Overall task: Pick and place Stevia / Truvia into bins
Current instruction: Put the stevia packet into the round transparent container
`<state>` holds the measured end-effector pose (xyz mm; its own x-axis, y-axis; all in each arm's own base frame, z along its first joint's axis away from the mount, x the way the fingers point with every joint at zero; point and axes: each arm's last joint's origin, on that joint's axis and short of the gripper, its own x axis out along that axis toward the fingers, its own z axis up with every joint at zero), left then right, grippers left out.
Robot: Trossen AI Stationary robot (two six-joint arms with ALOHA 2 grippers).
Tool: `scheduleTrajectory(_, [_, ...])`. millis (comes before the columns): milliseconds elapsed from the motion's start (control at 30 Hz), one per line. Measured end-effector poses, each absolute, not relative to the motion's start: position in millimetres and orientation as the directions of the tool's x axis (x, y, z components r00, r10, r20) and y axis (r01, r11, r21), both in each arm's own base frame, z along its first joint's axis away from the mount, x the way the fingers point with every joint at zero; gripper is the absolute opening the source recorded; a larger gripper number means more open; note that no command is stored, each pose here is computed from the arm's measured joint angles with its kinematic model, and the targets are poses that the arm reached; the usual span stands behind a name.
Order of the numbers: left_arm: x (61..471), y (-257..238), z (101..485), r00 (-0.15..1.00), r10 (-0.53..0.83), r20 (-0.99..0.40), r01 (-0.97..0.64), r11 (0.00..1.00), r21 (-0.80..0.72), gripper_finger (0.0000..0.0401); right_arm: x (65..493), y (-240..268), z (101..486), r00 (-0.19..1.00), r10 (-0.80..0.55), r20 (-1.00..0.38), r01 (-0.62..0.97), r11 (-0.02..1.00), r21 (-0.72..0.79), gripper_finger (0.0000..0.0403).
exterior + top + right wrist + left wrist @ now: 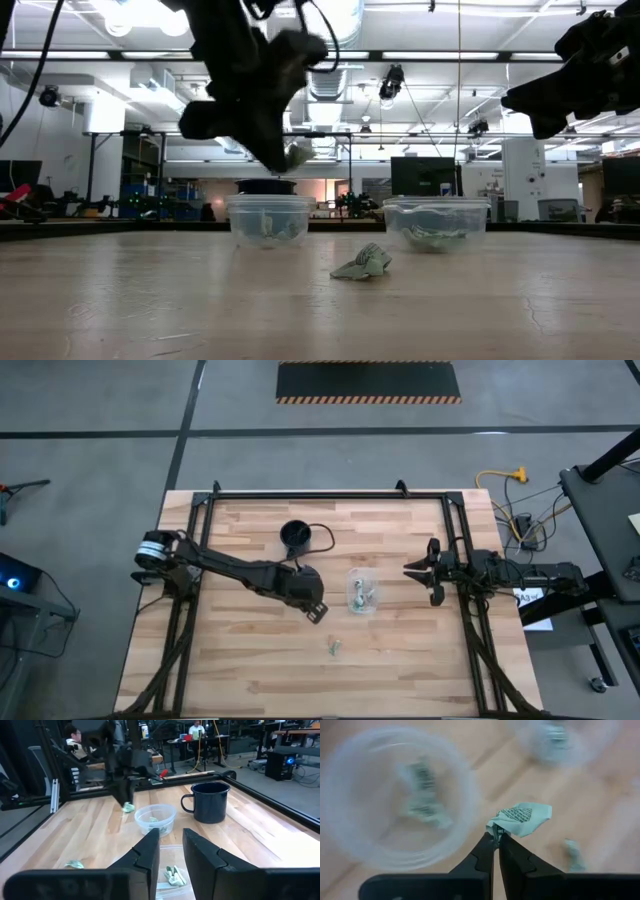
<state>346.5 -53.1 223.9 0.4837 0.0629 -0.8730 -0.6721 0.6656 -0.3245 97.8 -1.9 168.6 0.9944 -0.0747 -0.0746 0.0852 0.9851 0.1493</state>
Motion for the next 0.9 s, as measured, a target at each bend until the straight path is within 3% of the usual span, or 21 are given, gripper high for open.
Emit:
scheduleTrajectory(333, [333.5,-44.1,216.8,0.354,0.165,-0.921,-0.781,0.594,-0.193,0.0,98.3,-1.9,168.0,0.994,-0.075,-0.082,0.087,0.985,0.149,0.007])
scheduleTrajectory(700, [332.2,-34.8,216.5,0.331,0.248,-0.91,-0.809,0.571,-0.139,0.0001,98.6,-1.9,167.7,0.993,-0.075,-0.087,0.088,0.985,0.148,0.0082])
scheduleTrajectory(900, [332.5,-34.3,216.9,0.332,0.245,-0.911,-0.792,0.596,-0.128,0.0033,98.6,-1.9,167.7,0.993,-0.076,-0.086,0.088,0.985,0.148,0.0074])
